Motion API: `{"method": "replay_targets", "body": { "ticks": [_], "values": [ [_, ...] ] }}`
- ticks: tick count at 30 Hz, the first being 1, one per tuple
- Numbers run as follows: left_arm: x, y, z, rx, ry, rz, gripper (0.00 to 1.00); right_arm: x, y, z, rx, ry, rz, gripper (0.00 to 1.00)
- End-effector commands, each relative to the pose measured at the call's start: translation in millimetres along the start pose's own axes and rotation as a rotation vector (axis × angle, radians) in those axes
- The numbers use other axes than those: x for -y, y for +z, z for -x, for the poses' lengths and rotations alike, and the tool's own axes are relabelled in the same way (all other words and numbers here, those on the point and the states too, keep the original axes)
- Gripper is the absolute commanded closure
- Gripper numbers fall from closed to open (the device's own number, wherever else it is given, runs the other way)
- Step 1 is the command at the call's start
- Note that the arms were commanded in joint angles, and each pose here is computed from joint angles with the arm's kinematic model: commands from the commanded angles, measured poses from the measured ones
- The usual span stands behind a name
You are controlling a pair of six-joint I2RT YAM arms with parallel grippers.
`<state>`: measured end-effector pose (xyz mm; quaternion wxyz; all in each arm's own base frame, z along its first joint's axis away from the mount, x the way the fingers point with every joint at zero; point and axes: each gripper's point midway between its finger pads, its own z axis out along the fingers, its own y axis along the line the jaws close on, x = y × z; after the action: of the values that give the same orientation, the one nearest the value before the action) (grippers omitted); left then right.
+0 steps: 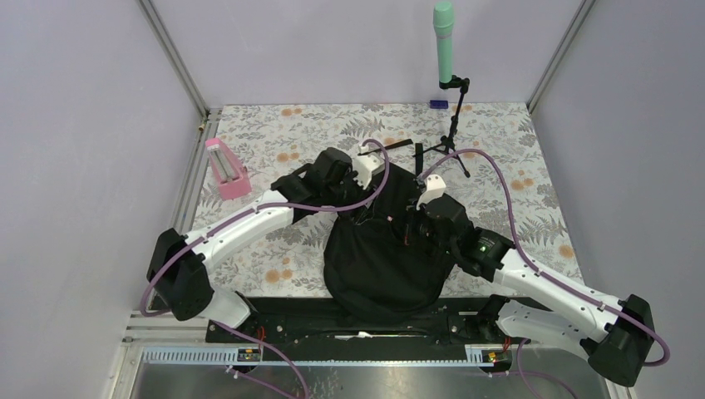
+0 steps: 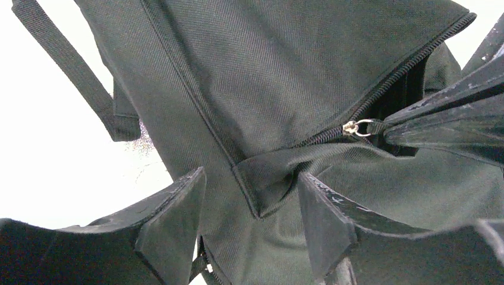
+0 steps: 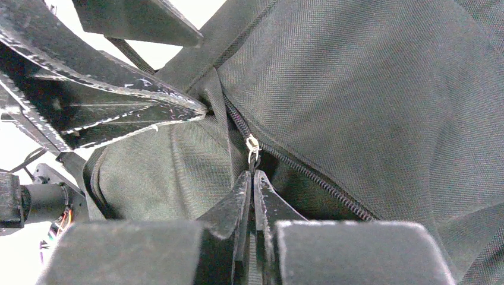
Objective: Pack the student bag
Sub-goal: Zip the student bag at the center of the board.
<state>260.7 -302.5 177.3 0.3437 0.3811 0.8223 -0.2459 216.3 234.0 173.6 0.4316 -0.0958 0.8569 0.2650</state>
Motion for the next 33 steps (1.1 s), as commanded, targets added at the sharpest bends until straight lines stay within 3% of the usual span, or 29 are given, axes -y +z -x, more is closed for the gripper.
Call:
{"method": "replay_targets", "body": {
  "ticks": [1,5,10,17,33],
  "values": [
    [0.0,5.7,26.0,0.051,0.042,0.031,0.40,-4.7,-5.8,2.4,0.014,0.015,0.035,1.00],
    [-5.7,11.7,34.2,0.056,0.034,0.077,0.47,-5.1,-6.1,2.2,0.013,0.016,0.037,1.00],
    [8.5,23.2,30.4,0.035,0.044,0.015,0.54,-4.3,-6.4,2.0,0.016,0.017,0.035,1.00],
    [15.8,30.9,15.6,-0.003,0.053,0.000,1.00,-1.9,-8.9,5.0,0.021,0.004,0.019,1.00],
    [-39.2,-16.1,38.0,0.145,-0.005,0.368,1.00,19.9,-27.5,19.6,-0.015,-0.099,-0.129,1.00]
  ]
}}
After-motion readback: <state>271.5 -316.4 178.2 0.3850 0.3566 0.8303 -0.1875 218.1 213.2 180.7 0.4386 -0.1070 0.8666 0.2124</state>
